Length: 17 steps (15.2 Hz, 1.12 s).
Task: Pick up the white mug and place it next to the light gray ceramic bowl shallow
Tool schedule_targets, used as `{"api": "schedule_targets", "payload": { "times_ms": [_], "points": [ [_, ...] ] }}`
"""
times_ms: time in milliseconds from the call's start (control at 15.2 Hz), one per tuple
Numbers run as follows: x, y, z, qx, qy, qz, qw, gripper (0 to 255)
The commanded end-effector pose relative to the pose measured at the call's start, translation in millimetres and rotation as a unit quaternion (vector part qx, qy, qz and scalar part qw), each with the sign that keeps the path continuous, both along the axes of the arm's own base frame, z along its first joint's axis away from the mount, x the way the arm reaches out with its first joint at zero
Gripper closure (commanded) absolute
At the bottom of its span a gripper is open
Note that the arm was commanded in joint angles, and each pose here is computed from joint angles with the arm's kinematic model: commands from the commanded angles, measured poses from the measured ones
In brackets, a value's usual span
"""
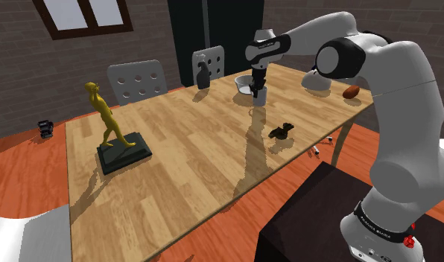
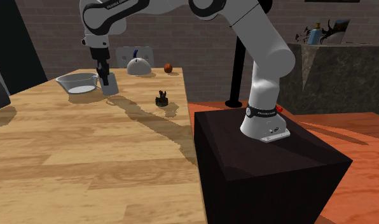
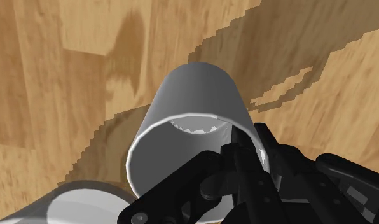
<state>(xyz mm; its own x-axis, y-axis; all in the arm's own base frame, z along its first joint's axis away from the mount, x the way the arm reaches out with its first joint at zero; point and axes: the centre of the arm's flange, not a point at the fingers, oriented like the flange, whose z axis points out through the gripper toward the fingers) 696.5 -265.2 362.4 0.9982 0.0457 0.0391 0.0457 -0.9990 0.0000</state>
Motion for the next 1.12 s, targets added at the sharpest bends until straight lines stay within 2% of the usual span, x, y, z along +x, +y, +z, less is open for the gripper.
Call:
{"api": "schedule_targets", "payload": {
  "times_ms": [0, 66, 396, 660, 1056],
  "points": [
    [0.0, 0.0, 0.1, 0.0, 0.0, 0.0, 1.0, 255],
    [0.0, 0.0, 0.1, 0.0, 0.0, 0.0, 1.0, 0],
    [0.0, 0.0, 0.0, 0.0, 0.0, 0.0, 1.0, 0],
    [-2.0, -0.1, 50.0, 0.0, 0.0, 0.0, 1.0, 0],
    [-1.9, -0.1, 50.0, 0.0, 0.0, 0.0, 1.0, 0]
  ]
}}
